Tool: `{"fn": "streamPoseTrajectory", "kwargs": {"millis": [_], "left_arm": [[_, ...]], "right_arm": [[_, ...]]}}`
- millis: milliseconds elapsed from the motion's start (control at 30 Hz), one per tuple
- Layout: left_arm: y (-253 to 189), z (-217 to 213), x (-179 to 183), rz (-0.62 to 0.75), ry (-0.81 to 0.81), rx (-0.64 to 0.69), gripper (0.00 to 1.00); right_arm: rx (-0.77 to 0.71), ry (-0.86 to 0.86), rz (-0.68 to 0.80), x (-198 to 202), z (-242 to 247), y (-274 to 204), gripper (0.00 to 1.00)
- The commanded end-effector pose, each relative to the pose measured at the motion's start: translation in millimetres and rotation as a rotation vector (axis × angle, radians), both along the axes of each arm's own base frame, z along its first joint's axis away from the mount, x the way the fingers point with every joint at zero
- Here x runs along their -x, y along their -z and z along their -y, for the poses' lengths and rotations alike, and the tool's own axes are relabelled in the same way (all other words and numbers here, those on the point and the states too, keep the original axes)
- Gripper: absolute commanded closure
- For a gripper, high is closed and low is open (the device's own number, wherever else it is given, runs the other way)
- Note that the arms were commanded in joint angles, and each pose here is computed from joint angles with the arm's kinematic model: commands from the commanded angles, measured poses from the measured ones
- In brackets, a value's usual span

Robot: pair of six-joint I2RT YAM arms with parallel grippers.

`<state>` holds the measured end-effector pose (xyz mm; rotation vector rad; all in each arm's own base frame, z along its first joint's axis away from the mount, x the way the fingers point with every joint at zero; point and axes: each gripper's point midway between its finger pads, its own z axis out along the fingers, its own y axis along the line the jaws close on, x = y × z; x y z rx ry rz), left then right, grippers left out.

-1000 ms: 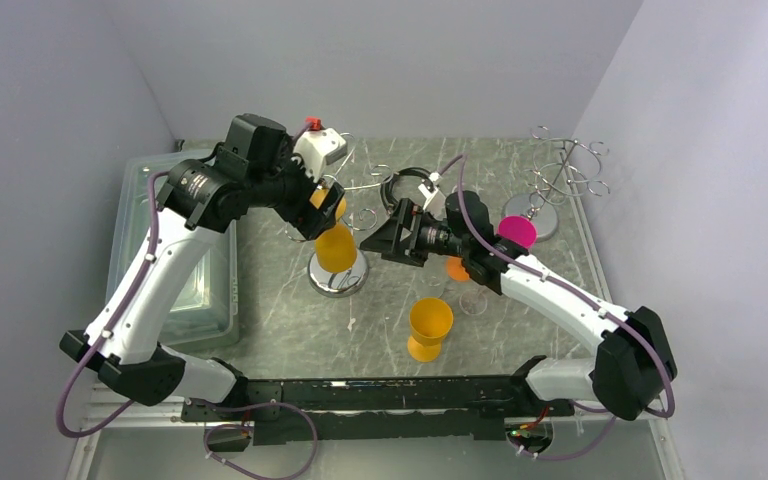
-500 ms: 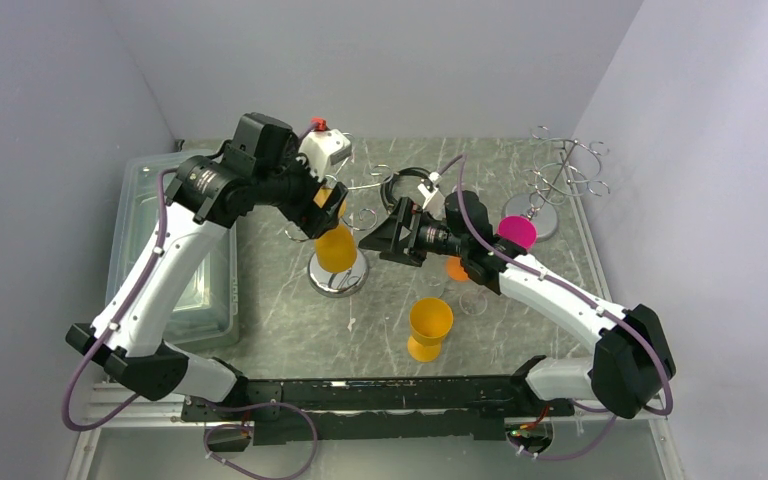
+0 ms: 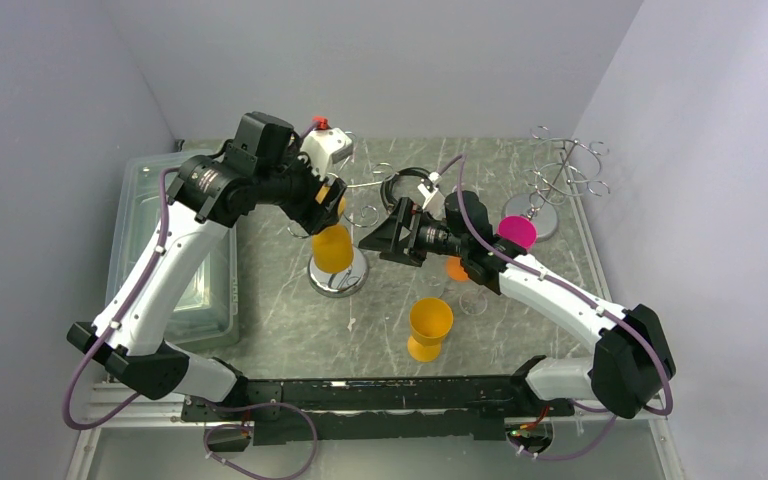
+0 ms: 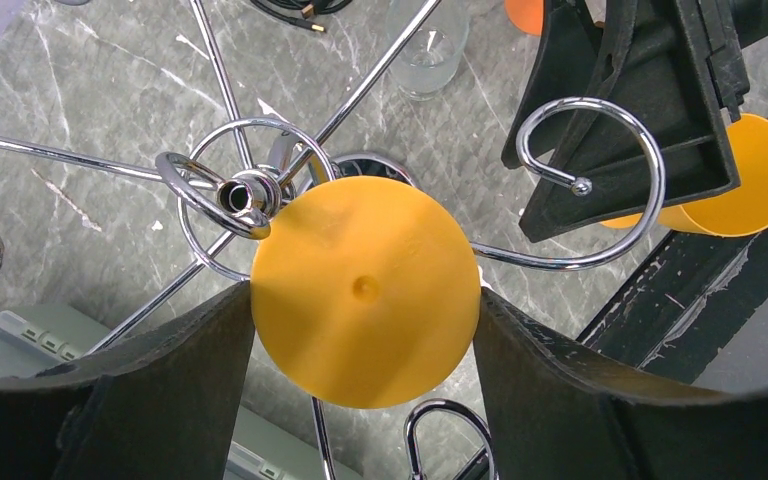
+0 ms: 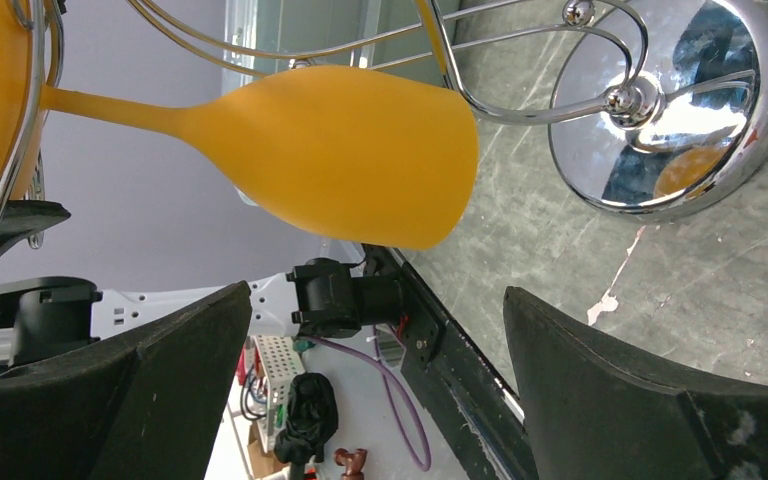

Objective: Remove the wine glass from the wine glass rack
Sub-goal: Pick up the wine glass from the wine rack.

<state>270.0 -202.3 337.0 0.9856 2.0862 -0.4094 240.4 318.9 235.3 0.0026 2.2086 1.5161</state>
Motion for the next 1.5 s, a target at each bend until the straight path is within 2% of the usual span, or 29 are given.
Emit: {"fn": "streamPoseTrajectory", "kwargs": {"millis": [0, 200, 300, 800, 1467], "left_arm": [[-12.1, 2.6, -4.2, 0.045, 0.011, 0.026, 0.28], [-16.8, 0.0, -2.4, 0.059, 0.002, 0.032, 0.38], [-20.0, -1.4, -0.6, 0.067, -0.004, 0.042, 0.40], [-32.7, -9.2, 6.6, 0.097, -0.031, 0.062, 0.42], [-39.9, -7.9, 26.4, 0.068, 0.002, 0.111, 0.48]], "right_arm": [[-0.018, 0.005, 0.053, -5.1, -1.3, -14.2, 0.01], [-0.006, 0.013, 0.068, -5.9, 0.3, -16.6, 0.01], [0.000, 0.014, 0.066, -6.1, 0.7, -15.5, 0.01], [0.010, 0.026, 0.077, -6.8, 2.7, -17.4, 0.01], [0.012, 0.046, 0.093, -4.3, 6.1, -22.5, 0.01]]}}
